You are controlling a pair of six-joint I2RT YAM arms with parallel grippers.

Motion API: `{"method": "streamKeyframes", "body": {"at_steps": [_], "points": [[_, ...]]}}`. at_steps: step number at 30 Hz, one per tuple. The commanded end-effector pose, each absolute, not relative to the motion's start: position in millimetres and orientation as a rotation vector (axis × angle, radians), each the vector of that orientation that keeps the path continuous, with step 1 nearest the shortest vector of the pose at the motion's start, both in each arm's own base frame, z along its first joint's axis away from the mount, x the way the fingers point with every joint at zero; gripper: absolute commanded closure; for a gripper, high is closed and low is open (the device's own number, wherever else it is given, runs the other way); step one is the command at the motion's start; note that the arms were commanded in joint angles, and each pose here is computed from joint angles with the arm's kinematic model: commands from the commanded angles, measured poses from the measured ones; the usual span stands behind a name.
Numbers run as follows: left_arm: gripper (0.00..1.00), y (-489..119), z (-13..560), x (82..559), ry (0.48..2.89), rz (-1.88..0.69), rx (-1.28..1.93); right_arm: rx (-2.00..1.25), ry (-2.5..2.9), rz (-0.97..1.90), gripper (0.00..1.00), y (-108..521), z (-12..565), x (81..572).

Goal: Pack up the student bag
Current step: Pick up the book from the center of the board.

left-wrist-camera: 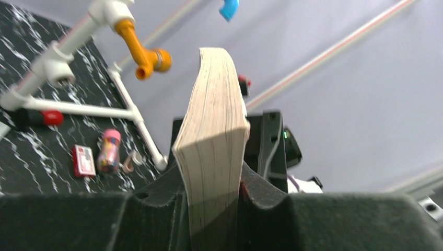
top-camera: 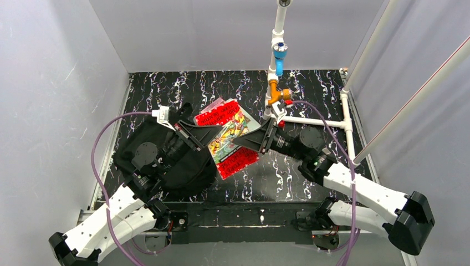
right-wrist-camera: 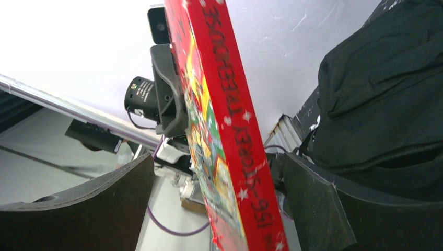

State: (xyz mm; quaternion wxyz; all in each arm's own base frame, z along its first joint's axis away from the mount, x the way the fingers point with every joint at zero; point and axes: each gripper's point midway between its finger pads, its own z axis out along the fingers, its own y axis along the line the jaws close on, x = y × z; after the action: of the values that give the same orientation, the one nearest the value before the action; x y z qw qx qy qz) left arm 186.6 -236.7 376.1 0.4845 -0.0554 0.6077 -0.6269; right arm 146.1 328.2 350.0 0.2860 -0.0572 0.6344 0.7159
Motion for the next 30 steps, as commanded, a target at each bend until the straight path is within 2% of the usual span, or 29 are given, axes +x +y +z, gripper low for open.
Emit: {"method": "streamKeyframes", "body": {"at_steps": [1, 14, 17, 21, 23, 24, 25, 26, 27, 30], "points": [[1.00, -181.9, 456.8, 202.6, 1.114, -1.420, -0.321, -0.044, 1.518, 1.937, 0.02, 326.0, 368.8, 138.7], [1.00, -176.0, 477.3, 209.5, 0.998, -1.464, -0.389, 0.080, 1.303, 1.979, 0.02, 326.1, 393.7, 143.6], [1.00, -178.2, 473.7, 215.6, 0.993, -1.487, -0.427, 0.063, 1.270, 1.967, 0.07, 338.2, 407.6, 151.2], [1.00, -181.4, 471.6, 217.5, 1.003, -1.478, -0.414, 0.044, 1.185, 2.019, 0.37, 344.6, 425.8, 149.4], [1.00, -180.3, 464.0, 218.2, 1.019, -1.463, -0.420, 0.079, 1.202, 2.001, 0.63, 343.6, 422.3, 154.2], [1.00, -180.4, 454.2, 219.1, 1.049, -1.456, -0.431, 0.097, 1.230, 1.978, 0.73, 343.3, 417.7, 157.4], [0.95, -180.9, 442.7, 219.9, 1.092, -1.444, -0.443, 0.116, 1.265, 1.943, 0.84, 342.8, 412.5, 161.5], [0.78, -181.2, 428.5, 220.2, 1.142, -1.426, -0.453, 0.118, 1.302, 1.902, 0.93, 341.7, 407.6, 164.1], [0.66, -182.7, 411.0, 220.6, 1.207, -1.403, -0.458, 0.126, 1.368, 1.831, 0.99, 340.7, 396.8, 169.3], [0.40, -178.6, 344.3, 215.0, 1.457, -1.276, -0.476, 0.126, 1.533, 1.595, 0.99, 325.4, 371.5, 180.0]]}}
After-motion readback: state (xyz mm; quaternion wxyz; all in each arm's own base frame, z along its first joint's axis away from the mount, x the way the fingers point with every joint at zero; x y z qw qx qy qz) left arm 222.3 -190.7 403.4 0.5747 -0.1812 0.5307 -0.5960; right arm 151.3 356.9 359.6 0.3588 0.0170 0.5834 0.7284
